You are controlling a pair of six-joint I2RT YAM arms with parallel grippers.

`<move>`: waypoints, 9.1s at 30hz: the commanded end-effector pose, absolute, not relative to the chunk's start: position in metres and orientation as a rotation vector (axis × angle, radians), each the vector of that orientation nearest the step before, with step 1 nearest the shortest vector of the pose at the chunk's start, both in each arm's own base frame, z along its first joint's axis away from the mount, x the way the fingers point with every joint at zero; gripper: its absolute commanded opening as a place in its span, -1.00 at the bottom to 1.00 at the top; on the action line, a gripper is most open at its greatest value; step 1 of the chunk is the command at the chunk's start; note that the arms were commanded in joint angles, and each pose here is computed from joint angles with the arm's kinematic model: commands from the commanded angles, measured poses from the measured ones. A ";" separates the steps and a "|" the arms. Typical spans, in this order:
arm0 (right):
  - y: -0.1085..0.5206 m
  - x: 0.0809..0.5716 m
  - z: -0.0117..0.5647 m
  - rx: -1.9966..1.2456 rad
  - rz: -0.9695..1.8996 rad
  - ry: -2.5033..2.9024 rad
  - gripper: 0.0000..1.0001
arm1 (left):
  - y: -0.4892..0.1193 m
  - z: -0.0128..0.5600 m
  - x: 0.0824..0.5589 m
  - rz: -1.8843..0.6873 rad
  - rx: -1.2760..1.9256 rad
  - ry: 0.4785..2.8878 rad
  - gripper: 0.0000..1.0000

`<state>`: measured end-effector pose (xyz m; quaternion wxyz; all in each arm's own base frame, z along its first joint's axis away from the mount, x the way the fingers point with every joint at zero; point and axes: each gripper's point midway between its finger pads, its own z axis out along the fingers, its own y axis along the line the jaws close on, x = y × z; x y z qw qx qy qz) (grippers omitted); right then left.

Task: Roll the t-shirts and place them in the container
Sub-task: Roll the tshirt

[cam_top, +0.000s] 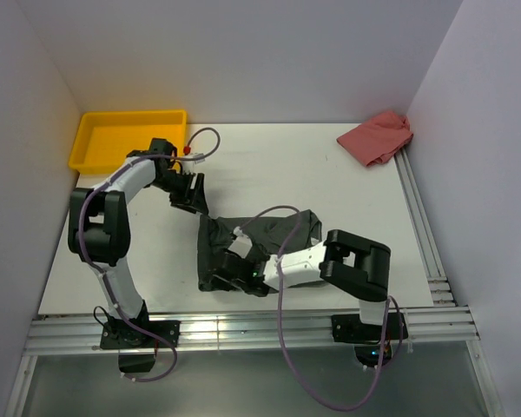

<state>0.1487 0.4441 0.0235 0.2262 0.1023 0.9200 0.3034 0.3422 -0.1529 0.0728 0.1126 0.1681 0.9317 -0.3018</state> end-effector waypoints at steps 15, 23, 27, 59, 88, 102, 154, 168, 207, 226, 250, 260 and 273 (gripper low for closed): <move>0.450 0.153 0.058 0.697 1.653 2.234 -0.84 | -0.146 0.046 0.301 -1.099 0.474 2.744 0.26; 0.455 0.151 0.032 0.625 1.453 2.386 -0.80 | -0.158 0.028 0.297 -1.109 0.460 2.792 0.01; 0.446 0.153 0.018 0.540 1.127 2.514 -0.37 | -0.159 0.028 0.299 -1.025 0.477 2.814 -0.25; 0.459 0.182 0.081 0.136 0.240 2.462 0.05 | -0.161 0.033 0.300 -0.742 0.559 2.846 -0.63; 0.445 0.157 0.014 0.047 0.058 2.607 0.04 | -0.168 0.047 0.309 -0.774 0.592 2.789 -0.04; 0.455 0.159 0.009 0.088 0.334 2.609 -0.79 | -0.168 0.099 0.336 -0.854 0.568 2.673 0.12; 0.409 0.162 0.028 0.340 0.614 2.551 0.07 | -0.149 0.031 0.291 -0.762 0.542 2.836 -0.92; 0.454 0.187 0.085 0.170 0.321 2.452 0.04 | -0.156 0.034 0.291 -0.715 0.571 2.838 -0.93; 0.451 0.173 0.005 0.040 0.080 2.618 -0.21 | -0.157 0.083 0.327 -0.752 0.533 2.642 0.00; 0.445 0.155 0.033 0.414 1.021 2.458 -1.00 | -0.138 0.102 0.303 -0.995 0.555 2.486 0.07; 0.428 0.143 0.007 0.621 1.354 2.402 -0.89 | -0.177 0.027 0.284 -1.050 0.679 2.668 -0.19; 0.395 0.164 0.015 0.421 0.512 2.557 0.15 | -0.162 0.037 0.315 -0.812 0.587 2.704 -0.99; 0.409 0.181 0.072 0.231 0.190 2.475 0.16 | -0.158 0.036 0.317 -0.710 0.564 2.737 -0.99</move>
